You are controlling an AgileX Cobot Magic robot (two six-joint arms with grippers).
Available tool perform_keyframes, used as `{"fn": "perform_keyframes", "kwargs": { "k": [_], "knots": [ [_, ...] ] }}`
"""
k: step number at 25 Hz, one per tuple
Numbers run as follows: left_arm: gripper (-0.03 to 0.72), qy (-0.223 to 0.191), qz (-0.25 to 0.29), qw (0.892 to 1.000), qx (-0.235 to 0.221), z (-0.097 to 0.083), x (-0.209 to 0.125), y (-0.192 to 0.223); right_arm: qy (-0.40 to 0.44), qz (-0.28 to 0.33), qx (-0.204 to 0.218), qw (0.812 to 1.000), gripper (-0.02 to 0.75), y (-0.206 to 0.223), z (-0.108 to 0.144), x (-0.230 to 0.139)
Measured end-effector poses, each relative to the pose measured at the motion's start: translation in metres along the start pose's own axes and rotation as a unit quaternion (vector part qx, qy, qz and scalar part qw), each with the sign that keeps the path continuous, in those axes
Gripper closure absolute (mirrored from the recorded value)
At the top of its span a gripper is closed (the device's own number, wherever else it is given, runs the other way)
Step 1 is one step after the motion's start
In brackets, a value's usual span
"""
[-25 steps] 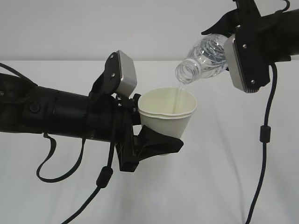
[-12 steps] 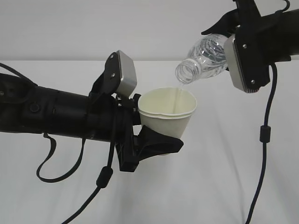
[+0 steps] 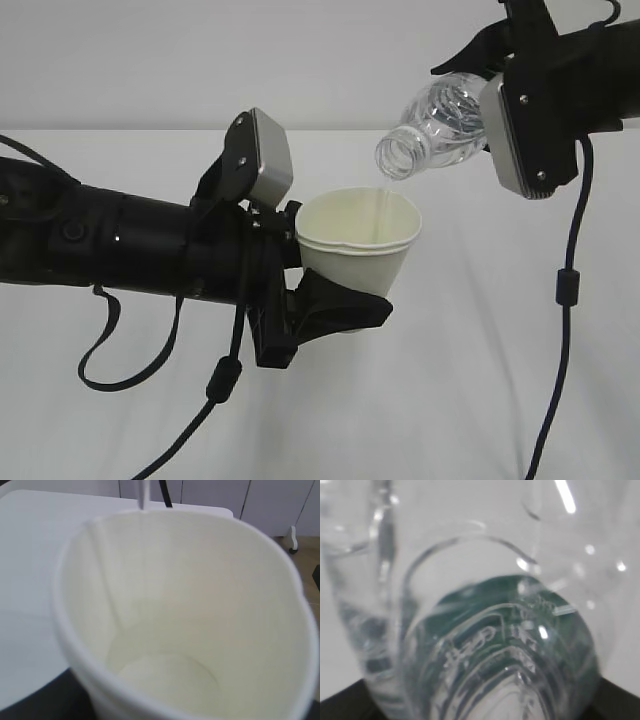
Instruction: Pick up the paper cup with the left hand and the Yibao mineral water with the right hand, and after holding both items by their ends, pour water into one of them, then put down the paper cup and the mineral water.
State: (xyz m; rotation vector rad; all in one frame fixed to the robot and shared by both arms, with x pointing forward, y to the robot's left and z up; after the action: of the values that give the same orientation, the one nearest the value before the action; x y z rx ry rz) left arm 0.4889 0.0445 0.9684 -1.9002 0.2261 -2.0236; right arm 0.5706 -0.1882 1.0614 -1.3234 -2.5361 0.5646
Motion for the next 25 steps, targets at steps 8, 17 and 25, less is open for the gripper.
{"fn": "perform_keyframes", "kwargs": {
  "k": [8, 17, 25],
  "knots": [
    [0.256, 0.000, 0.000, 1.000, 0.000, 0.0000, 0.0000, 0.0000, 0.000, 0.000, 0.000, 1.000, 0.247, 0.0000, 0.0000, 0.0000],
    [0.256, 0.000, 0.000, 1.000, 0.000, 0.0000, 0.0000, 0.0000, 0.000, 0.000, 0.000, 1.000, 0.248, 0.0000, 0.0000, 0.0000],
    [0.256, 0.000, 0.000, 1.000, 0.000, 0.0000, 0.0000, 0.0000, 0.000, 0.000, 0.000, 1.000, 0.248, 0.0000, 0.0000, 0.0000]
  ]
}}
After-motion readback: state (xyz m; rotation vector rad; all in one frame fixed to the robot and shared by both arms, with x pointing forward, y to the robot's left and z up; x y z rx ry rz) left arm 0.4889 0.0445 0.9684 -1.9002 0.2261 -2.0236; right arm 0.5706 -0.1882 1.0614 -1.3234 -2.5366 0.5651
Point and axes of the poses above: a point on each arm's last joint axis where the gripper is mounted, y pointing out along that axis toward the gripper, z along the wrist's bending axis when the last joint is at zero, x = y × z, the point moved 2 cm from there along y, pointing out along that axis toward the gripper, and after that the axes turned 7 degrees about y, right-handed, at the moved point
